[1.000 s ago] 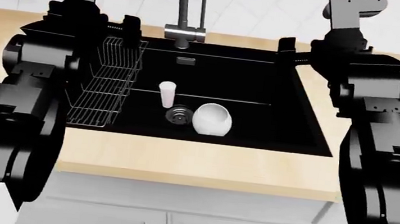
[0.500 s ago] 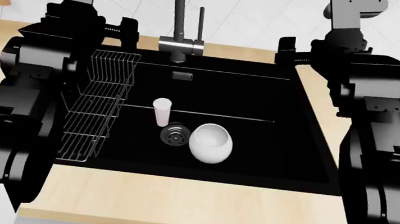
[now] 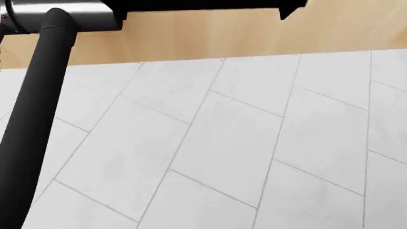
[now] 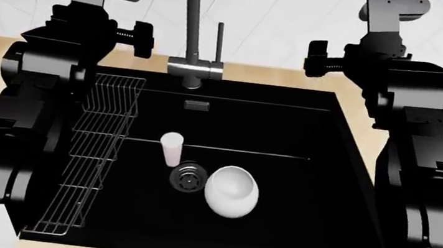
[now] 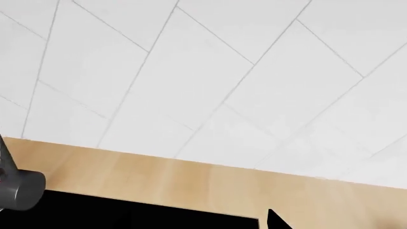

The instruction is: Pick the cup and bowl from the sink and place them on the counter for drying.

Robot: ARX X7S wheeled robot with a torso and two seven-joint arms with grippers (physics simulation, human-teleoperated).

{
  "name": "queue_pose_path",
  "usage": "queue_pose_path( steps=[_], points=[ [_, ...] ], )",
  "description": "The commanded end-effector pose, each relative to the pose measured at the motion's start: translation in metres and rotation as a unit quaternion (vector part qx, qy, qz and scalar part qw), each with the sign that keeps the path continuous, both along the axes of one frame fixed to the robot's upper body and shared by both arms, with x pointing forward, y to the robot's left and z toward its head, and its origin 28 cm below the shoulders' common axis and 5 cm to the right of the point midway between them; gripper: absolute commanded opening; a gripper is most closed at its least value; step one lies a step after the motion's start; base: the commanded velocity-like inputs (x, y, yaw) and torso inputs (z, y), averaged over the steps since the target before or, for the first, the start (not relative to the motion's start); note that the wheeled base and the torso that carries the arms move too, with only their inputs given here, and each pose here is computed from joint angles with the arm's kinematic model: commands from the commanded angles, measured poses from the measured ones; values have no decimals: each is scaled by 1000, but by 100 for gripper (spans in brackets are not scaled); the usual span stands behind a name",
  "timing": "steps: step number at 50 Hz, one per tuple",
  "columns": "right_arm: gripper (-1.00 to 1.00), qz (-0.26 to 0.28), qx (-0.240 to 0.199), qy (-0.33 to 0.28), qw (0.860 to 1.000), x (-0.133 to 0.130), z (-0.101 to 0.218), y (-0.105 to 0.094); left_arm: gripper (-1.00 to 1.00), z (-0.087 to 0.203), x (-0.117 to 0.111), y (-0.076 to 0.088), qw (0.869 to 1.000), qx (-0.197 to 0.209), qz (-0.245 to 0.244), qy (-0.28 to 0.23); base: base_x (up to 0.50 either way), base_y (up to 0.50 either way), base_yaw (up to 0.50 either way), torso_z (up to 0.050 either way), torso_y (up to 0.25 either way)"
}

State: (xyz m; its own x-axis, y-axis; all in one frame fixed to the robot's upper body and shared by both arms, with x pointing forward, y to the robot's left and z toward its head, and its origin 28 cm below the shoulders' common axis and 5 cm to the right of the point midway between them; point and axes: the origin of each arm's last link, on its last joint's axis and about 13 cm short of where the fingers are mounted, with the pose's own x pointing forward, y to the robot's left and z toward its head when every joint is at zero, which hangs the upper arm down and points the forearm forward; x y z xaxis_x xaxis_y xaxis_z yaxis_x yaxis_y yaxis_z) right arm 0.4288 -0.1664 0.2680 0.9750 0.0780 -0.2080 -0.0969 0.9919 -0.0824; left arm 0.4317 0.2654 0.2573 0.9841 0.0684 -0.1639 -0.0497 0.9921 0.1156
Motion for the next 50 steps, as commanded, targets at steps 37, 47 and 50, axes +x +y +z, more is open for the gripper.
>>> queue_pose_path(
  steps=[37, 47, 50],
  points=[
    [100, 38, 30, 51, 998, -3, -8, 7, 100, -6, 0, 0, 1000, 0, -5, 5, 199, 0, 0, 0, 0],
    [100, 126, 17, 111, 986, -5, -28, 10, 100, -9, -1, 3, 1000, 1, -1, 9, 0, 0, 0, 0, 0],
    [100, 171, -8, 139, 975, -6, -30, 14, 100, -8, -1, 2, 1000, -1, -2, 8, 0, 0, 0, 0, 0]
  ],
)
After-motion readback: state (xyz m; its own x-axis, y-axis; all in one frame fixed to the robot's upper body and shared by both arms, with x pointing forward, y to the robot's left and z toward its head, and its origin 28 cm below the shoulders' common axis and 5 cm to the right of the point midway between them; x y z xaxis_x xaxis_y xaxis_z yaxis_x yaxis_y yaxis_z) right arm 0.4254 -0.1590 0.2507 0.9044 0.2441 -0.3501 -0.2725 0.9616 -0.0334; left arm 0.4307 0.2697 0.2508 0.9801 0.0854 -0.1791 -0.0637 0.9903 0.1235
